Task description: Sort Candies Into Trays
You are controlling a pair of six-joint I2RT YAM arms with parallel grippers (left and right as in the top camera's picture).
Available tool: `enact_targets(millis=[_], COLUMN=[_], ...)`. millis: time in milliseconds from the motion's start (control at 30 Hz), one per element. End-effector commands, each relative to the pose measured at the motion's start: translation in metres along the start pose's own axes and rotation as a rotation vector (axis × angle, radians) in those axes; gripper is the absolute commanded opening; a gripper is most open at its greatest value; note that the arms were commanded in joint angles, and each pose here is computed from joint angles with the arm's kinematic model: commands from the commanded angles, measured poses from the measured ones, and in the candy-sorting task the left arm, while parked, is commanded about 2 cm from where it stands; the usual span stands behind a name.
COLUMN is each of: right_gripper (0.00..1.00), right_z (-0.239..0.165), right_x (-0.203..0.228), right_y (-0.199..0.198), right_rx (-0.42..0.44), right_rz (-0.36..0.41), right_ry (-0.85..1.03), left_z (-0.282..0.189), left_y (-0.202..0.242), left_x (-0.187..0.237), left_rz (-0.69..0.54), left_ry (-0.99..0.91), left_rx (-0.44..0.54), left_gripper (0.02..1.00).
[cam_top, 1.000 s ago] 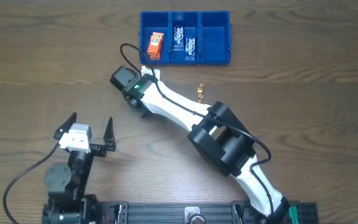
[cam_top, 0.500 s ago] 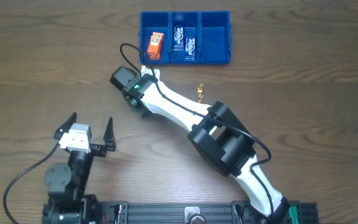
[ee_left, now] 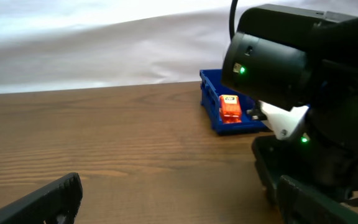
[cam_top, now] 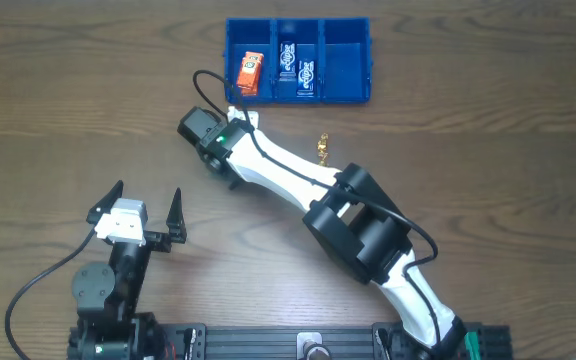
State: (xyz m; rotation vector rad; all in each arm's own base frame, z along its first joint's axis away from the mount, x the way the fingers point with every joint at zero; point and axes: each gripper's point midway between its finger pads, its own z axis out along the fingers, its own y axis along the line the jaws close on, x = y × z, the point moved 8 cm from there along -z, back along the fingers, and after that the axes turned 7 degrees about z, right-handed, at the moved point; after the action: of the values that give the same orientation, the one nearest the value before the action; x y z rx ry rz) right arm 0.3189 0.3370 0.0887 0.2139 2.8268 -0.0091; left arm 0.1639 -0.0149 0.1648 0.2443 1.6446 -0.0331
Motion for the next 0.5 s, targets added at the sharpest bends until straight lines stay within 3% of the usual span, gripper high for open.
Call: enact_targets(millis=[33,100,200,367,500], right_gripper=[0.036,0.036,0.038,0.036,0.036], right_z=[-0.088,-0.13,-0.158,-0.154,-0.143], right_x=[-0.041,-0.065,-0.098,-0.155,-0.184], right_y=[-0.03,-0.056,-0.094,-0.153,-0.171], right_rx=[-0.004,-0.007,0.009,0.048,-0.01], right_rz=[-0.002,-0.01,0.02,0.072,0.075], right_ry=[-0.199,-0.295,-0.372,-0.426,-0.453], left_z=[0.001,0.001,0.001,0.001,0.001], left_y=[-0.001,-0.001,-0.001,-0.001,-0.001], left_x=[0.013,0.013,0.013,0.013,0.013], left_rz=[0.005,0.005,0.005,0.005,0.005], left_ry=[0.044,0.044,0.044,0.044,0.044], left_rx=[0.007,0.007,0.007,0.006,0.006], left_gripper=[0.998,0.998,0.996,0.998,0.998])
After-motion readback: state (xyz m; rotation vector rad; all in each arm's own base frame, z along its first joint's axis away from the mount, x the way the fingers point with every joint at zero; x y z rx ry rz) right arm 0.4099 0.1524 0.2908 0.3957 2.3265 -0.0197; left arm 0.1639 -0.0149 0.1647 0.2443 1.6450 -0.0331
